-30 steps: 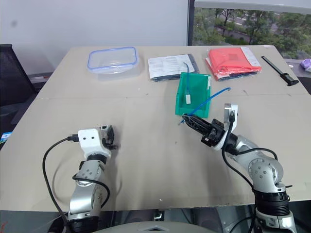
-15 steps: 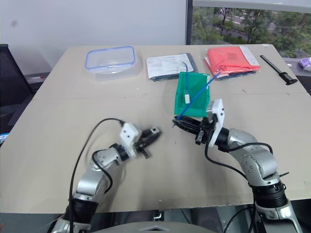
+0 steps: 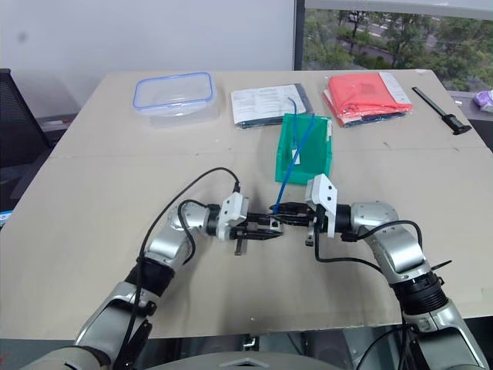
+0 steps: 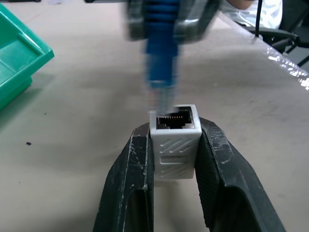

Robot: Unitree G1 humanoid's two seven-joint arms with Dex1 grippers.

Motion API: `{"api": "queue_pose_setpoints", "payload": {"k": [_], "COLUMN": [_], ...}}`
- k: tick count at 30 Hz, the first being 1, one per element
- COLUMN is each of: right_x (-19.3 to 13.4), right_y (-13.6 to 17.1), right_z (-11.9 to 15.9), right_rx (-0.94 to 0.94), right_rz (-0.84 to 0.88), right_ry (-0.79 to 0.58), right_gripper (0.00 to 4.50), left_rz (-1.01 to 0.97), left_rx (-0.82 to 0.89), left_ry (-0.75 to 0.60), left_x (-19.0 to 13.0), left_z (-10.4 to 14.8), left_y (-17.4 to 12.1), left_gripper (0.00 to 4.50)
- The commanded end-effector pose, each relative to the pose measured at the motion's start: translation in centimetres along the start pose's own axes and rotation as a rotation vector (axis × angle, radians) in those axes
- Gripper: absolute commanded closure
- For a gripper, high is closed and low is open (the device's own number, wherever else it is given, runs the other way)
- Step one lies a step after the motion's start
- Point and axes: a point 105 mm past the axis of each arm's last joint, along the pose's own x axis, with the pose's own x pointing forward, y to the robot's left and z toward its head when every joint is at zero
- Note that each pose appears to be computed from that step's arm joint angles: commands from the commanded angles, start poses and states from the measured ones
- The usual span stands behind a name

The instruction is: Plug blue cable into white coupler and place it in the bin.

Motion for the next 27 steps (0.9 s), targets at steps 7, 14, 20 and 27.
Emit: {"api": "queue_pose_setpoints", "payload": {"k": [7, 14, 20, 27], "right_x": [0.0, 0.2, -0.8, 0.2], "right_y": [0.3, 0.2, 2.2, 1.2], "right_z": [-1.7, -5.0, -10.7, -9.0], "right_rx": [-0.121, -0.133, 0.154, 0.17], "right_rz": [0.065, 0.133, 0.241, 0.156], "right_ry": [0.116, 0.252, 0.442, 0.272], "right_gripper": [4.5, 4.5, 4.5, 4.5], "left_rz": [-0.047, -0.061, -0.054, -0.042], "left_rx": [0.038, 0.035, 0.034, 0.012], "left_ry": [-0.012, -0.009, -0.025, -0.031], "left_x": [0.1, 0.3, 0.6, 0.5], "left_z": [0.4, 0.5, 0.8, 0.8], "left_y": [0.1, 0.0, 0.3, 0.3], "left_gripper": [3.92, 3.92, 3.92, 3.92]}}
